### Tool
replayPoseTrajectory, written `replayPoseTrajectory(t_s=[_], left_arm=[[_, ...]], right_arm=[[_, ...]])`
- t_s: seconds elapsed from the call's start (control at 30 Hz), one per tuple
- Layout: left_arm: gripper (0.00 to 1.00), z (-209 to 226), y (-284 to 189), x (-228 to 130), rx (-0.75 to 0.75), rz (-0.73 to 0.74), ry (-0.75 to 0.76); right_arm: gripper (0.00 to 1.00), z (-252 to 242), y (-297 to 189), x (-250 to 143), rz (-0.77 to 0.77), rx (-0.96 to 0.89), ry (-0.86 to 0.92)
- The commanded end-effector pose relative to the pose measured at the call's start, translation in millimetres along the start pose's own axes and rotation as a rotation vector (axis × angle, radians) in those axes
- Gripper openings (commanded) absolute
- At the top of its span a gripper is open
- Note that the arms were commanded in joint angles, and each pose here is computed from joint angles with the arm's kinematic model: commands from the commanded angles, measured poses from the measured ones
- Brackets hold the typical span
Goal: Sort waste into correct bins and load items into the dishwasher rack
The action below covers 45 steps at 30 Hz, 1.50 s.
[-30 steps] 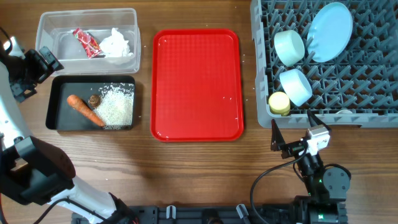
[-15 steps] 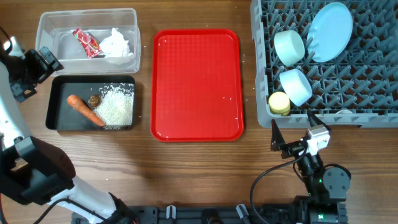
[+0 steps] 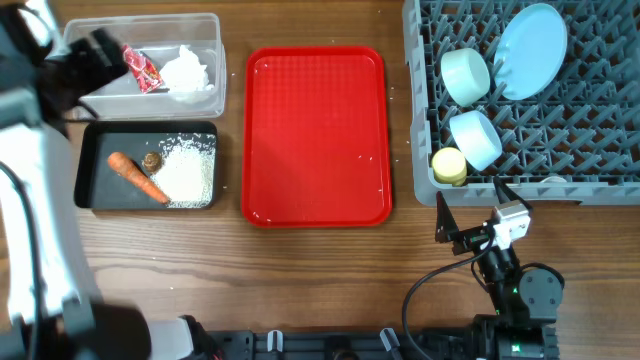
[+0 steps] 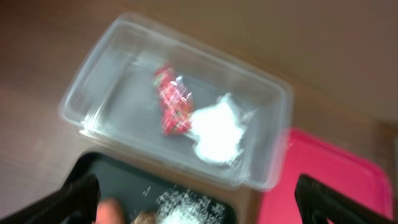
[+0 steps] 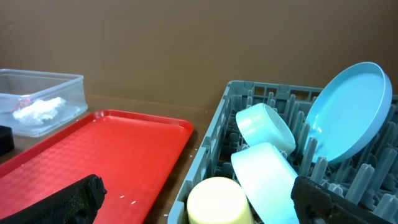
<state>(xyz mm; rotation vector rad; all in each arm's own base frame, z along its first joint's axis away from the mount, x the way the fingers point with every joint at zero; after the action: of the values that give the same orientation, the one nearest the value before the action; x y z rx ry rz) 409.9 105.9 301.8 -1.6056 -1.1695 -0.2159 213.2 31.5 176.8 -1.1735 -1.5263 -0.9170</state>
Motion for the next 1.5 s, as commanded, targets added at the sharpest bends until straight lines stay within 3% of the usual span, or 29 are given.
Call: replayPoseTrajectory(t_s=[0.0,0.17,0.37,0.77,1.47], left_arm=[[1.0,-32,-5,-48,-0.146,-0.095,0.097],[1.0,-21,-3,-138,-0.287,-0.211,0.16],[1.0,21,-27,-196,-0.306,-0.345,0.16],[1.0,51,-57,-222,-0.333,-0.544,0.145],[1.0,58,-65,-242,-0.375,-0.521,0.129]], right_arm=[[1.0,0,0,0,0.001,-0.005,-0.001],[1.0,0,0,0,0.001,-0.005,-0.001],[1.0,0,0,0,0.002,-0.005,-0.001],[1.0,0,0,0,0.001,-0.005,-0.001],[1.0,0,0,0,0.001,-0.005,-0.001]])
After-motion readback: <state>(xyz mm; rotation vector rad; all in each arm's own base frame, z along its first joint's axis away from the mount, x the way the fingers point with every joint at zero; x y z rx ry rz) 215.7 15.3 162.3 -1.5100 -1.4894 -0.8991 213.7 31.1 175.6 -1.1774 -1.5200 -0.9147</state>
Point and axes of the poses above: each gripper's point midway between its finger pads, its own y axis out along the fingers, its own z axis along the line the jaws close on, x = y × z, the point moved 3 cm from there along -y, back along the fingers, and after that the axes turned 13 degrees about -y, right-handed, at the moved point
